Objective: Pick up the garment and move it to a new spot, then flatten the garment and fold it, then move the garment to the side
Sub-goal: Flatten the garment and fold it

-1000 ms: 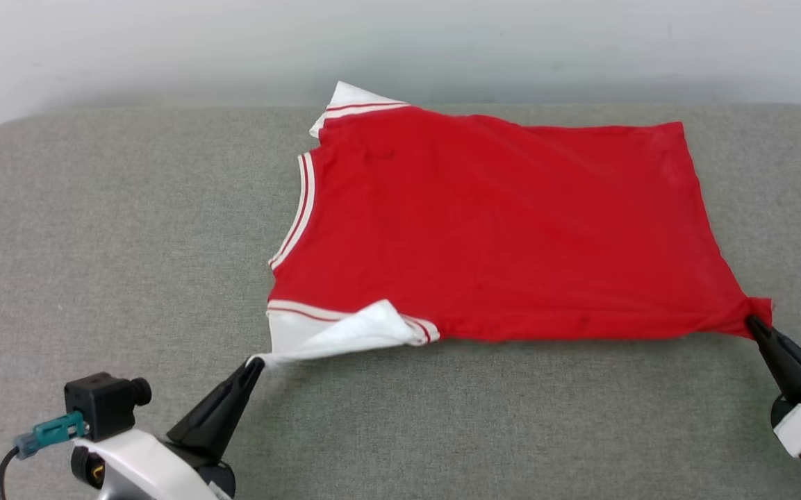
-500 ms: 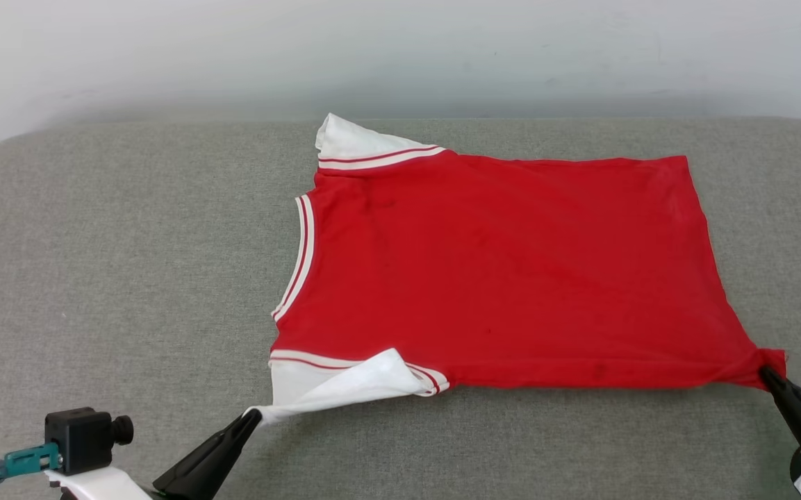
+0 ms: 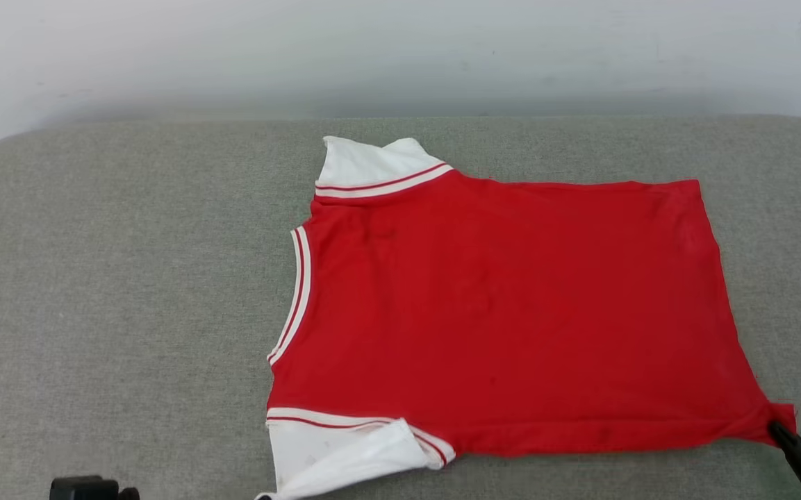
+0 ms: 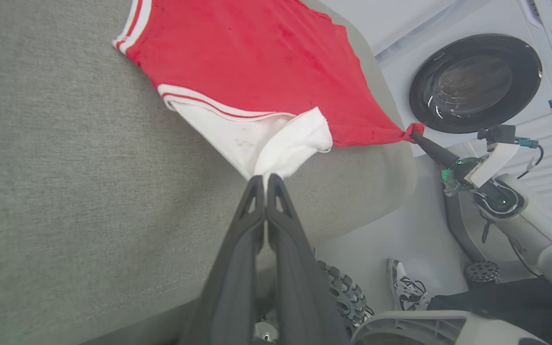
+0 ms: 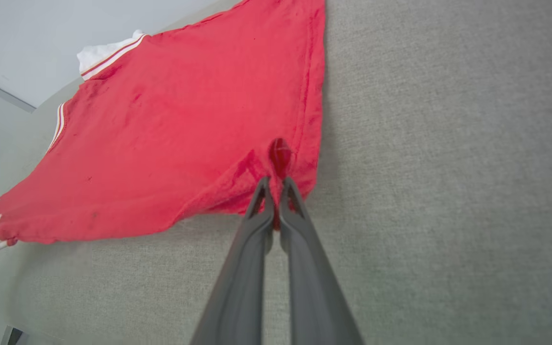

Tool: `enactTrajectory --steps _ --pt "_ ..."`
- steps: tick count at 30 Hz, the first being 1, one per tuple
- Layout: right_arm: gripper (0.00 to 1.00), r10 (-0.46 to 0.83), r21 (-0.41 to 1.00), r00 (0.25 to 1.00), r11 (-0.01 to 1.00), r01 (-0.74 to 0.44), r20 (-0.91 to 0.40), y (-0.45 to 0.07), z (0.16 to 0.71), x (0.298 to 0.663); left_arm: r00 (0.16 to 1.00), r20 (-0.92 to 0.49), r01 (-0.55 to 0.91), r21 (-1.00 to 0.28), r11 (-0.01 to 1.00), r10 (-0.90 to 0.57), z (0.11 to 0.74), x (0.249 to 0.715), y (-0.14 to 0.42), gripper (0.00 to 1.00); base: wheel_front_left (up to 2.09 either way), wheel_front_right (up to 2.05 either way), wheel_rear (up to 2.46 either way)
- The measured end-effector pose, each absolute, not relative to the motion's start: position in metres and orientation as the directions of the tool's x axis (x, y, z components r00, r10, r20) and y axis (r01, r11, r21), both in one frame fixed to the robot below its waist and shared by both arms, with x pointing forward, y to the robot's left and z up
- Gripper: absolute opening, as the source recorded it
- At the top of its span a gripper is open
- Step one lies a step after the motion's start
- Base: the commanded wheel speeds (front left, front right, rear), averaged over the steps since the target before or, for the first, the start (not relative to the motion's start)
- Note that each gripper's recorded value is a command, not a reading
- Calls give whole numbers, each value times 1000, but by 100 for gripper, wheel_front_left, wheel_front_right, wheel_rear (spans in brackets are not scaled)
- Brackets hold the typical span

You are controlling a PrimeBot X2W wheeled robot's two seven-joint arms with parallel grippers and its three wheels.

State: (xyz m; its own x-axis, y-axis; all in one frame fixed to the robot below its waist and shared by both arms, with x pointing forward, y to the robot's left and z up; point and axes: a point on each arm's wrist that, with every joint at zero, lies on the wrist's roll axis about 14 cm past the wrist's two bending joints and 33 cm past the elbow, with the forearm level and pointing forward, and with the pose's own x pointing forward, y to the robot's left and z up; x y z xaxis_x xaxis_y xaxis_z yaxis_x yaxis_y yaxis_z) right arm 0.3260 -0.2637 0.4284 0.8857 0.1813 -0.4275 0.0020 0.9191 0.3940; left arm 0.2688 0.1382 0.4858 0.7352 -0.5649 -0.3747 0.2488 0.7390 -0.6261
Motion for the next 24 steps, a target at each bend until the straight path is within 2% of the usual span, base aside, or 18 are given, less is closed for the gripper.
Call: enactTrajectory --steps 6,11,19,24 --pt "0 192 414 867 910 17 -460 -264 431 315 716 -351 269 -658 703 -603 504 263 132 0 0 0 0" --pt "0 214 416 859 910 -1 -466 -260 440 321 709 -343 322 -620 715 -616 516 277 135 0 0 0 0" --pt "0 273 434 835 900 -45 -478 -244 448 355 711 -333 425 -498 756 -619 535 324 147 0 0 0 0" --pt "0 280 443 843 895 -55 -460 -238 455 381 744 -349 422 -416 805 -570 534 362 165 0 0 0 0"
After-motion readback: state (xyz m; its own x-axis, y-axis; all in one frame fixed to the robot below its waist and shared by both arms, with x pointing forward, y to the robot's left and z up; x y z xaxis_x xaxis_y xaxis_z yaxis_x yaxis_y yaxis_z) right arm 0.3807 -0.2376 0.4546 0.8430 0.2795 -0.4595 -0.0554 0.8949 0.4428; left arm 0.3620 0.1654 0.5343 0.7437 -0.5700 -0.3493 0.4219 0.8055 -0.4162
